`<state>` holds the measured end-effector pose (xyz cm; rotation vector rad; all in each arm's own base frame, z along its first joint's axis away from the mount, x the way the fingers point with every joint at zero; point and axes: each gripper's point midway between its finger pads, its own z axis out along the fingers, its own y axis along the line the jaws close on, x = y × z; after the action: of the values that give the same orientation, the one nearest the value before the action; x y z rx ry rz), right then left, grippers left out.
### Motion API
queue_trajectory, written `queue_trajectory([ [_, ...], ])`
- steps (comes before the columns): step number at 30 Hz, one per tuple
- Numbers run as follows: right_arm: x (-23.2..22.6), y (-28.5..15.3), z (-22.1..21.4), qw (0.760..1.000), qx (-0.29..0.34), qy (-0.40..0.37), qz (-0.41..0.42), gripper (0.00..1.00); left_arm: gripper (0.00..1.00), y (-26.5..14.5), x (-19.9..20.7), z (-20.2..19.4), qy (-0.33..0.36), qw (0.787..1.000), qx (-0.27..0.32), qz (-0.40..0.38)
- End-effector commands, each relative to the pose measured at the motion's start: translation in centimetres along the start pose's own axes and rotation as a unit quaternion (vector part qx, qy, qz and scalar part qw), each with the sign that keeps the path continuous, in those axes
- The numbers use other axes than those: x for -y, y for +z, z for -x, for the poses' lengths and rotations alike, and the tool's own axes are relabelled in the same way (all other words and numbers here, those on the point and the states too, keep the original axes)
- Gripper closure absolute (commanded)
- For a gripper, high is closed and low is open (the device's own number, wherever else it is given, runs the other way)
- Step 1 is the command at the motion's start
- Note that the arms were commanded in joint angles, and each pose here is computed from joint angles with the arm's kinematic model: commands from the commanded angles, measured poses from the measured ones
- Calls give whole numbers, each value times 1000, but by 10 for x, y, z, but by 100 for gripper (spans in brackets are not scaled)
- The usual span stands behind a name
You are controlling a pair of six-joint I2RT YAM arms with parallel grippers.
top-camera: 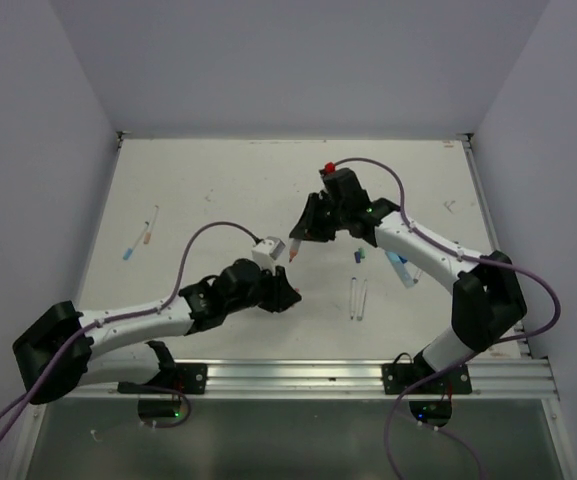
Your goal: Open the pen caps
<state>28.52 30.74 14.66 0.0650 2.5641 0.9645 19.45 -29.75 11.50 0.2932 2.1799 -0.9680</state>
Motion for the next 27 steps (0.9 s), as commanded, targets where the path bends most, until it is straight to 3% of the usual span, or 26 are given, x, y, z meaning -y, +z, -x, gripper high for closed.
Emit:
queue_trajectory([
  [1, 22, -30, 111, 983, 162, -7, -83, 100, 100, -11, -8, -64, 22, 996, -55, 66],
  [4, 25, -35, 124, 981, 164, -13, -99, 100, 100, -18, -6, -81, 31, 996, -60, 66],
  [8, 26, -36, 117, 985, 139, -32, -92, 100, 100, -30, -11, -67, 36, 996, -34, 80],
  [11, 37, -36, 90, 990, 94, -55, -90, 100, 100, -41, -2, -37, 54, 995, 0, 81],
  [16, 73, -36, 32, 991, 27, -82, -99, 100, 100, -45, 4, -2, 89, 992, 7, 90],
  [27, 125, -28, -49, 991, -57, -63, -103, 100, 100, 0, 13, 53, 60, 997, 2, 41],
])
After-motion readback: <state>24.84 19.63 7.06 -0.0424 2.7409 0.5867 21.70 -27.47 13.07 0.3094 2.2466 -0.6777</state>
